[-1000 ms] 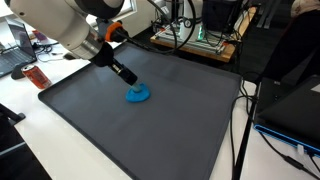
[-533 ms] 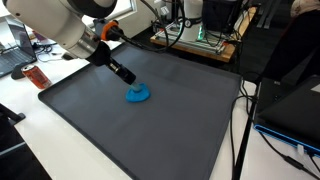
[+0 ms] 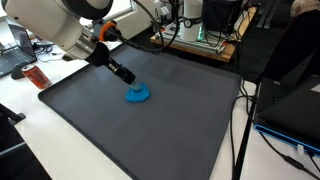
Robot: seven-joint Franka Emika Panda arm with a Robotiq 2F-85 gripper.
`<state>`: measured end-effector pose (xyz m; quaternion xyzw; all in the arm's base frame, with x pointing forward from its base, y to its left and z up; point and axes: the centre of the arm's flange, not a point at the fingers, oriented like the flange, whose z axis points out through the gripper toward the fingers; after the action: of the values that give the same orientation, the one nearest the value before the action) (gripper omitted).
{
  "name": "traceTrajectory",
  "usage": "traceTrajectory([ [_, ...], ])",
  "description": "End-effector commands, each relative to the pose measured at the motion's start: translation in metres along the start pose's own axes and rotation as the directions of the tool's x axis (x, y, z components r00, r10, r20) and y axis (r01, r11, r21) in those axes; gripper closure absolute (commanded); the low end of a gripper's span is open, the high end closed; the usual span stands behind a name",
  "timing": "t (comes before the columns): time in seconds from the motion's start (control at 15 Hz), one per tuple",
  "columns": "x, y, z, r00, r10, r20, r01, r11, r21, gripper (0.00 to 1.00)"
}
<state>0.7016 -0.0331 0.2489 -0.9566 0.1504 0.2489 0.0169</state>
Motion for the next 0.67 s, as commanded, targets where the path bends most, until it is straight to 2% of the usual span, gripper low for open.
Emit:
traceTrajectory([
  [0.0, 0.01, 0.005, 0.026, 0.998, -0.03, 0.048, 0.03, 1.0, 0.001, 0.78],
  [0.27, -0.009, 0.001, 0.009, 0.998, -0.06, 0.027, 0.06, 0.998, 0.007, 0.78],
  [0.6, -0.016, -0.002, 0.001, 0.997, -0.077, 0.01, 0.077, 0.997, 0.008, 0.78],
])
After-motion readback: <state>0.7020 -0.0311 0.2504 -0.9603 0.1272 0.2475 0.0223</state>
